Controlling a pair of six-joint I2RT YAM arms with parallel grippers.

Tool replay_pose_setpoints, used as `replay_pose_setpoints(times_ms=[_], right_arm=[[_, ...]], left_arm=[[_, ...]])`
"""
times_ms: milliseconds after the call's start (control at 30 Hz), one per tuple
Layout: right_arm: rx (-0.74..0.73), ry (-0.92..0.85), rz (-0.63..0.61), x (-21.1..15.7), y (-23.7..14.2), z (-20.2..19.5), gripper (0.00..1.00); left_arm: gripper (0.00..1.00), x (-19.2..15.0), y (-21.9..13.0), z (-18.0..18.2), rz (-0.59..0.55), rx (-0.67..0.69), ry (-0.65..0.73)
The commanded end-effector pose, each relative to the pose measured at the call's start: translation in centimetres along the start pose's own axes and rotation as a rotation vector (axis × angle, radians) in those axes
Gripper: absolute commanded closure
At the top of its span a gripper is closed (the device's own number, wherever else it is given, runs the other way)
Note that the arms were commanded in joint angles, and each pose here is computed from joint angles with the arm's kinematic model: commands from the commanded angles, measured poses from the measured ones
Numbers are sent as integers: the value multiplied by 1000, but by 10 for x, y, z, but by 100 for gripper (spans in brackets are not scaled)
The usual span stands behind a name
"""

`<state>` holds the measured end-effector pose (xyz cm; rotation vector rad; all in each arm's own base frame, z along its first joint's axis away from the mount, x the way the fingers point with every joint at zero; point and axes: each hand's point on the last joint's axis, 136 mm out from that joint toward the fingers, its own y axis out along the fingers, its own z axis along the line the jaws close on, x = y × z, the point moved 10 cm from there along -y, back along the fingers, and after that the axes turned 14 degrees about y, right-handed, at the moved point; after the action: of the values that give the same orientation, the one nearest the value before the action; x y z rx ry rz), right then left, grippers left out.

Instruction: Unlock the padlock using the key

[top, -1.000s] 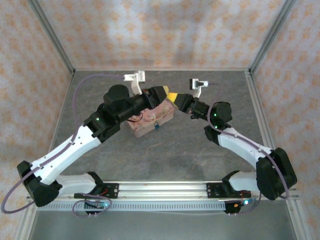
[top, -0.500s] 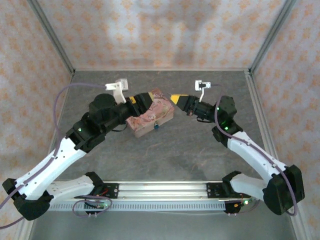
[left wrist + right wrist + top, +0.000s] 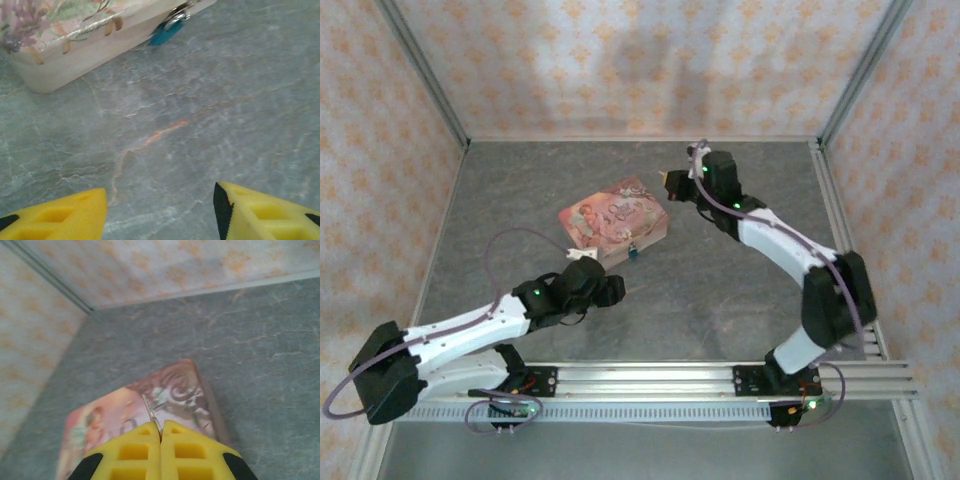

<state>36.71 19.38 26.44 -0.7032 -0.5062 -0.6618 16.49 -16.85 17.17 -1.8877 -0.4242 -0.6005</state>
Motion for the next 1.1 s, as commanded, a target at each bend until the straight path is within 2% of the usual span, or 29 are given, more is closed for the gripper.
replay_pose_setpoints(times_ms=[0, 67, 167, 400, 600, 800, 1067], right_arm=[[-32, -48, -24, 20, 27, 5, 100], [-25, -46, -11, 23, 49, 6, 100], [-11, -42, 9, 30, 83, 9, 100], [8, -12, 92, 32, 165, 15, 100], [-115, -54, 125, 8, 216, 12, 100], [-191, -90, 155, -10, 232, -3, 100], [-298, -144, 162, -24, 209, -21, 100]], left_arm=[[44, 9, 11, -4, -83, 48, -22], [45, 7, 21, -2, -82, 83, -11], [51, 8, 34, 0, -82, 169, -2], [54, 12, 46, 9, -109, 337, 5], [54, 18, 48, 29, -121, 392, -34], [55, 32, 54, 41, -108, 420, -35], [55, 47, 64, 47, -108, 440, -32]])
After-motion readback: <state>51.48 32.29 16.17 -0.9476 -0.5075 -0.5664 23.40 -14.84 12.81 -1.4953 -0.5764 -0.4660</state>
